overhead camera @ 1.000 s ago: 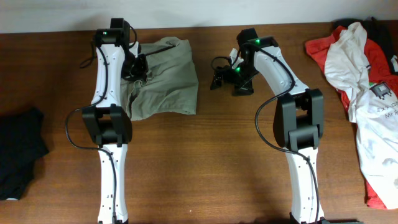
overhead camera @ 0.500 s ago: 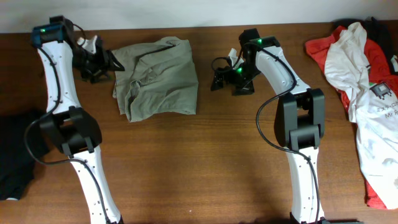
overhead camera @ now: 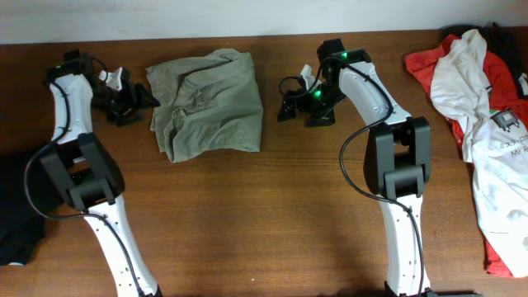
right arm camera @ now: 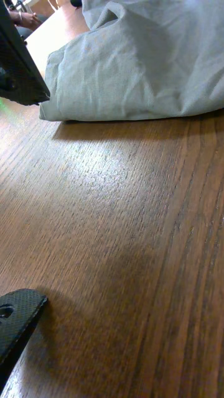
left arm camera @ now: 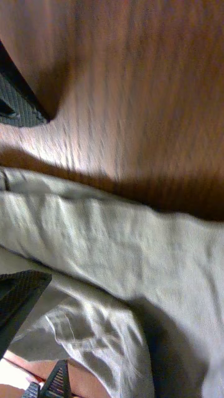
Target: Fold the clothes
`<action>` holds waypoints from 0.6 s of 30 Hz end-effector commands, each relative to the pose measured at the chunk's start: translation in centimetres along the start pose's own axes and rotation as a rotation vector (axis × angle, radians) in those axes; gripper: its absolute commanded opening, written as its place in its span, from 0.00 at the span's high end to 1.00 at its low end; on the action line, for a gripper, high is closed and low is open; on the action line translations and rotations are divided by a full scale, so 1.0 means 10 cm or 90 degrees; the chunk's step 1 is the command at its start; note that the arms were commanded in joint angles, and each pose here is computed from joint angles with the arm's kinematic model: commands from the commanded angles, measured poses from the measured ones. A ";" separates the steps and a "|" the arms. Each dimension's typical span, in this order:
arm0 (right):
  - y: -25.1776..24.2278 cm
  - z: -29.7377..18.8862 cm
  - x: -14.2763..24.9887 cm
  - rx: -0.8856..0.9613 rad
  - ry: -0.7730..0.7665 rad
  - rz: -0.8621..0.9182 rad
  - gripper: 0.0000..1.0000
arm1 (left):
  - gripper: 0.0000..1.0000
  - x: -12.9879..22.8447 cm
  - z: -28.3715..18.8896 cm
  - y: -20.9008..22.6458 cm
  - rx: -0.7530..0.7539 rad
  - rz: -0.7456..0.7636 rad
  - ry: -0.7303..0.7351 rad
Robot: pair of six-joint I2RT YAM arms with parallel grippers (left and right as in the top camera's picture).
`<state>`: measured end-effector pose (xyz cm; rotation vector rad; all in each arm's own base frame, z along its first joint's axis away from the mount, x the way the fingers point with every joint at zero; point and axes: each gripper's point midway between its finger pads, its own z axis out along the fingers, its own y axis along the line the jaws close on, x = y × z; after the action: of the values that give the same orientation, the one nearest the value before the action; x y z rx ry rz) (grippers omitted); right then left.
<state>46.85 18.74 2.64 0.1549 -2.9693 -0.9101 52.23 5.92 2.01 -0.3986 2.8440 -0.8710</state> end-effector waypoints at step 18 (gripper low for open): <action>0.44 0.52 -0.05 -0.025 -0.008 -0.062 0.01 | 0.22 0.43 1.35 -0.94 0.291 0.049 0.127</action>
<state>47.94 24.24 2.88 0.2991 -3.0346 -0.9925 55.40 -7.11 2.94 -0.1131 2.4782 -1.6159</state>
